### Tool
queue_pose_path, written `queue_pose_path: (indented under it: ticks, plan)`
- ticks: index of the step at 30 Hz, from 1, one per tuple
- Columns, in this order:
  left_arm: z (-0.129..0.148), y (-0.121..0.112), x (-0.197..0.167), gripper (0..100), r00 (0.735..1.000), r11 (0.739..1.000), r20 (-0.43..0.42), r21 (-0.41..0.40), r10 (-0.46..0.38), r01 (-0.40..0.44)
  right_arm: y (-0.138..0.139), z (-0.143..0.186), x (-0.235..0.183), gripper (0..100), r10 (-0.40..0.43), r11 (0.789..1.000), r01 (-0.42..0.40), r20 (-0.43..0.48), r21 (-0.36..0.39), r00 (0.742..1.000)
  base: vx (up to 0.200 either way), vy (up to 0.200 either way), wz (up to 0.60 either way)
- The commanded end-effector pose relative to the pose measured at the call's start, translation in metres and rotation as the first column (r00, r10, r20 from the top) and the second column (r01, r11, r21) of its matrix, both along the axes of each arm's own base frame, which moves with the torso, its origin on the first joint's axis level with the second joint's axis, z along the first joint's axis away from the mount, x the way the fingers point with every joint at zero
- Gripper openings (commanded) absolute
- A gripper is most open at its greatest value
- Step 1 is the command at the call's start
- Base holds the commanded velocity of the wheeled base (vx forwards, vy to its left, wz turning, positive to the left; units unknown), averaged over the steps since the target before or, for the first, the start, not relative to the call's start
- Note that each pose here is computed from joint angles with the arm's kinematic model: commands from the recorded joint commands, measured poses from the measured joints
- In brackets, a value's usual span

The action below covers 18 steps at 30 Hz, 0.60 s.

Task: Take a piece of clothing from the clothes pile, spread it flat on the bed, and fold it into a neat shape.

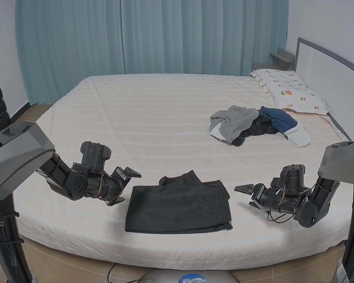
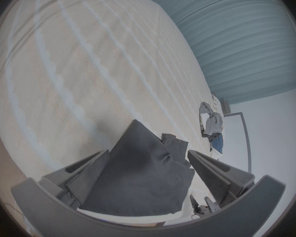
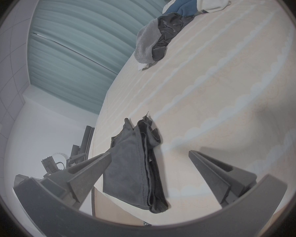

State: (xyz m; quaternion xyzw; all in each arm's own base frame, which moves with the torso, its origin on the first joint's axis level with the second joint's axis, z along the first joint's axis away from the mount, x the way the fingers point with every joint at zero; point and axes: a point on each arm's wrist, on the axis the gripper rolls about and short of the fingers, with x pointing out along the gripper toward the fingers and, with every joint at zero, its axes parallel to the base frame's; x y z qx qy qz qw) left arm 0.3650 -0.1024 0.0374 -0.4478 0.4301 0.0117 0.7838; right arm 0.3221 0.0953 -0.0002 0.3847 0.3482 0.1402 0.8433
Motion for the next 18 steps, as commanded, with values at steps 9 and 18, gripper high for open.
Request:
queue_pose_path:
  ticks: [9, 18]
  plan:
    - [-0.028, -0.015, 0.026, 100, 0.999, 0.988, 0.046, 0.154, -0.013, 0.006, 0.028, -0.003, 0.040, 100, 0.044, 0.999, -0.045, 0.032, 0.007, 0.998, 0.000, 0.000, 0.00]
    - [-0.041, -0.025, 0.029, 100, 0.996, 0.980, 0.086, 0.201, -0.003, -0.014, 0.045, -0.009, 0.055, 100, 0.073, 0.997, -0.074, 0.056, 0.013, 0.996, 0.000, 0.000, 0.00]
